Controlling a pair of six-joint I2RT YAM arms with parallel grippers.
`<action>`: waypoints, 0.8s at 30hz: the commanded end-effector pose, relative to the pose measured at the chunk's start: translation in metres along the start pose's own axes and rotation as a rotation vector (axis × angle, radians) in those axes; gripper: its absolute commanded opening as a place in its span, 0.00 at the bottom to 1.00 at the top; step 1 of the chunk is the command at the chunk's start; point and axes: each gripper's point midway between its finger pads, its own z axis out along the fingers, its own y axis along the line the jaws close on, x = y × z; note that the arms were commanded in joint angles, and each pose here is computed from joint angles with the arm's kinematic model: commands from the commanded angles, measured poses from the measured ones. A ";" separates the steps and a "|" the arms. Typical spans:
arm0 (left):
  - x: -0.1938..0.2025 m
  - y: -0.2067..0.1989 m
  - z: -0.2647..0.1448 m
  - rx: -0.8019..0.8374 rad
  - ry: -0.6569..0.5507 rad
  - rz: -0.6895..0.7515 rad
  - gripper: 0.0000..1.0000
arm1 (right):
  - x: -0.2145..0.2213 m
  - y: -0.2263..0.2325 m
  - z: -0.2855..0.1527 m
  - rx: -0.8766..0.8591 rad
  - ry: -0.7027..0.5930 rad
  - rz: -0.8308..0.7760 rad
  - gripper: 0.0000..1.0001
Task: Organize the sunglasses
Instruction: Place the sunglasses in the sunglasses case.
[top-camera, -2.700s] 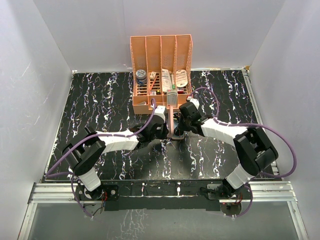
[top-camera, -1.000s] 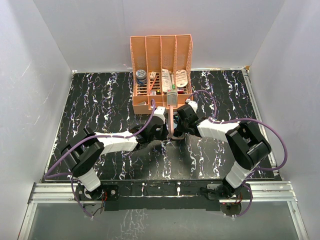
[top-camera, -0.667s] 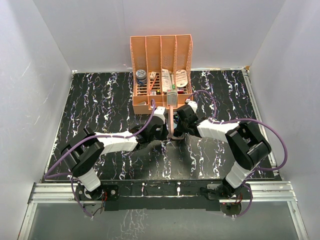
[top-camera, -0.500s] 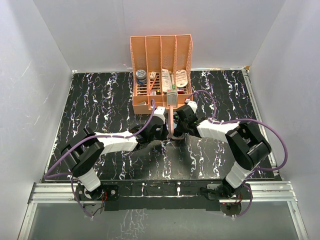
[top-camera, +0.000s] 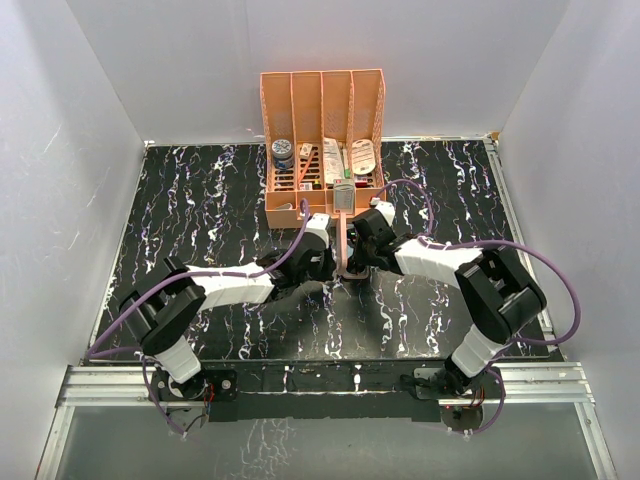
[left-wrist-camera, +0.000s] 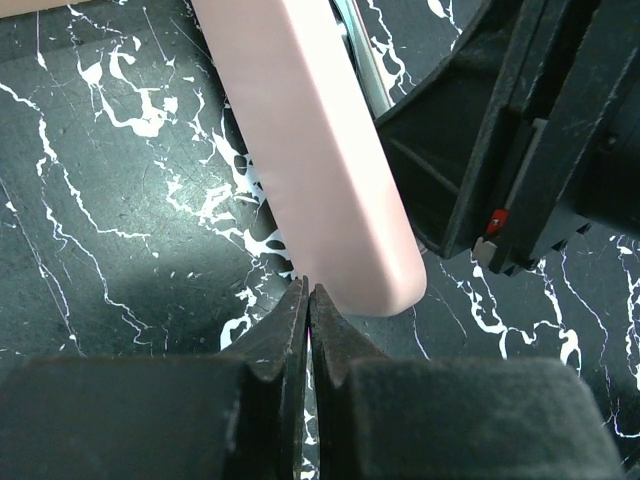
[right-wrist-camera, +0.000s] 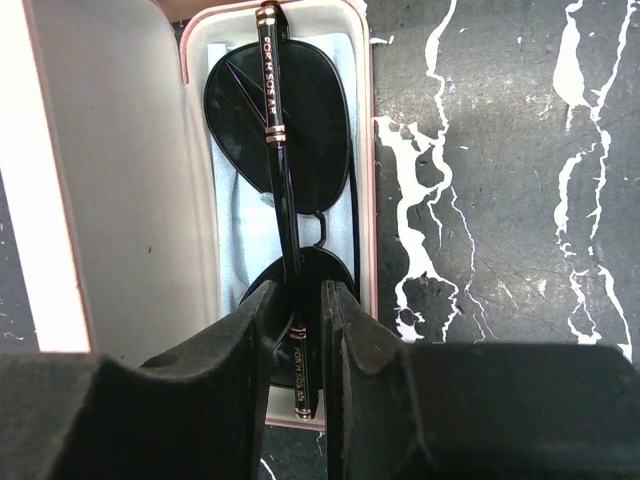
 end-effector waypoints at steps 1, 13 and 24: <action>-0.014 -0.004 -0.012 0.010 -0.045 -0.001 0.00 | -0.039 0.019 -0.021 -0.043 -0.107 0.006 0.23; -0.026 0.000 -0.017 -0.019 -0.071 0.048 0.00 | -0.057 0.011 -0.046 -0.038 -0.181 0.012 0.16; -0.055 -0.002 -0.024 -0.014 -0.104 0.034 0.05 | -0.038 -0.033 -0.028 -0.092 -0.145 0.095 0.00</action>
